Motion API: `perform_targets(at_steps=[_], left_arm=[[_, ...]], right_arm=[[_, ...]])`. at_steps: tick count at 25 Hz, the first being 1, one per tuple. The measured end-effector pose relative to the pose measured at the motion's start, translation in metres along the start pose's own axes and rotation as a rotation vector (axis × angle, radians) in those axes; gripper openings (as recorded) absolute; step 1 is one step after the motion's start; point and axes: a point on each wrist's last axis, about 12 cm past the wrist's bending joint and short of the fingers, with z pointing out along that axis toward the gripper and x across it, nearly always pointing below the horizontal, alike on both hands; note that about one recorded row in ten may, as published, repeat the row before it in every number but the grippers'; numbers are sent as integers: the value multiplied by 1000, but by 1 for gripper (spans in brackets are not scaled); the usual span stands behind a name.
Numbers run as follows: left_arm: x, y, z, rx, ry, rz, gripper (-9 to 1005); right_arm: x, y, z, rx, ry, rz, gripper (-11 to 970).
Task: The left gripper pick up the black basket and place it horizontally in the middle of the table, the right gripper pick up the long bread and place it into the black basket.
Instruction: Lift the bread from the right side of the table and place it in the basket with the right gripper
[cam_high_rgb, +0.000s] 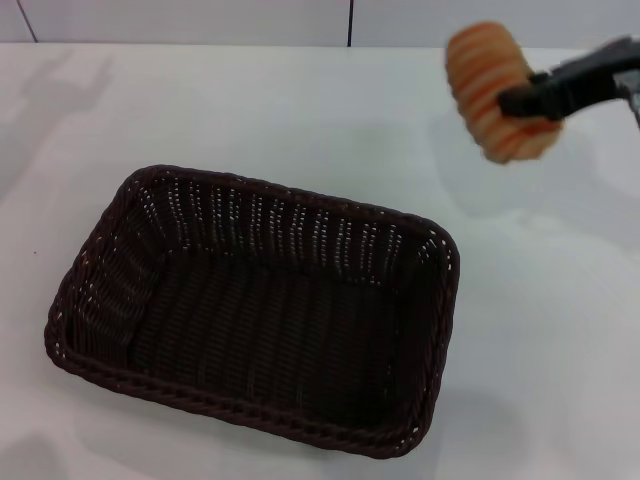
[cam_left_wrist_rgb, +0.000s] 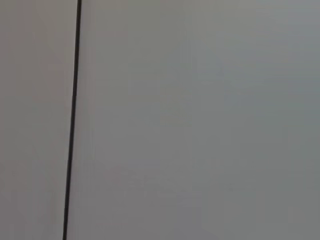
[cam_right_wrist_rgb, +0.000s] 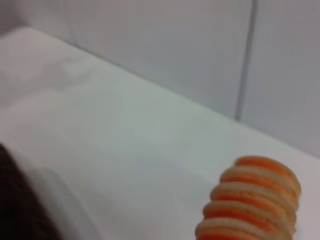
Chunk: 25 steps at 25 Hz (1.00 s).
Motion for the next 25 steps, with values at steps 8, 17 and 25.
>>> perform_targets(at_steps=[8,17,25], left_arm=[[-3,-1,2,5,-8,6,625],[-6,-1,2,1,-12,11,625],[-6,-1,2,0,-13,10,625]], right_arm=[[-37,79,3,-188,-52,-191,283],[-43,135,19,-369,-18,-289,290],[-40,143,25,-446,13,-284,379]])
